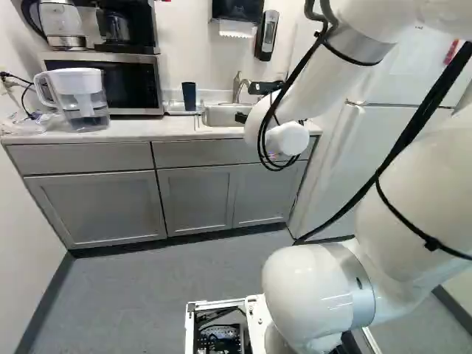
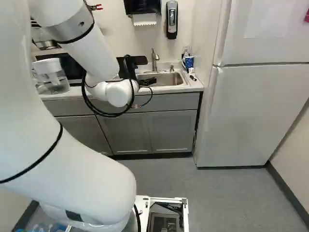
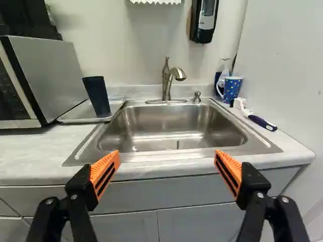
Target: Rinse the cup and place it in the tray
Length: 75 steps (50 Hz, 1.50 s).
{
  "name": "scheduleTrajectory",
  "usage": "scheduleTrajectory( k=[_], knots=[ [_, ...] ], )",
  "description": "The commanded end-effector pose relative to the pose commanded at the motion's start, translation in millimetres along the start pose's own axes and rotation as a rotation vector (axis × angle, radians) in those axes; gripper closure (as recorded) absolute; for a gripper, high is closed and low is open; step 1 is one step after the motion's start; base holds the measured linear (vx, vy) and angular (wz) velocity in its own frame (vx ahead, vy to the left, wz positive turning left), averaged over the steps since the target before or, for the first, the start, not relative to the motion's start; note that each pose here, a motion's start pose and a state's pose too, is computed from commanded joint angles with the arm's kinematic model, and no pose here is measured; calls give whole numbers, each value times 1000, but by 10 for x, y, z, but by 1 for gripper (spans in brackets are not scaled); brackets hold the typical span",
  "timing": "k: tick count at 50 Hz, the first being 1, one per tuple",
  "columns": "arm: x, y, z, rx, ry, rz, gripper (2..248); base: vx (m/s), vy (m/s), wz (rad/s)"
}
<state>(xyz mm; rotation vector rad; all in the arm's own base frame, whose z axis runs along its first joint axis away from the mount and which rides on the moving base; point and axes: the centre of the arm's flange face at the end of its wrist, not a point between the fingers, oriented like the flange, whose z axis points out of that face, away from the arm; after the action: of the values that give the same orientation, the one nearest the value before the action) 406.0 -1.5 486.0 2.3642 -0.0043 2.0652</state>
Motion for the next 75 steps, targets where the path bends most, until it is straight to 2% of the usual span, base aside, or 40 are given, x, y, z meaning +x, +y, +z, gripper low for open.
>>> scheduleTrajectory(
  k=[41, 75],
  knots=[
    [432, -1, 169, 0, 57, 0, 3, 0, 0, 0],
    [749, -1, 324, 0, 48, 0, 3, 0, 0, 0]
  ],
)
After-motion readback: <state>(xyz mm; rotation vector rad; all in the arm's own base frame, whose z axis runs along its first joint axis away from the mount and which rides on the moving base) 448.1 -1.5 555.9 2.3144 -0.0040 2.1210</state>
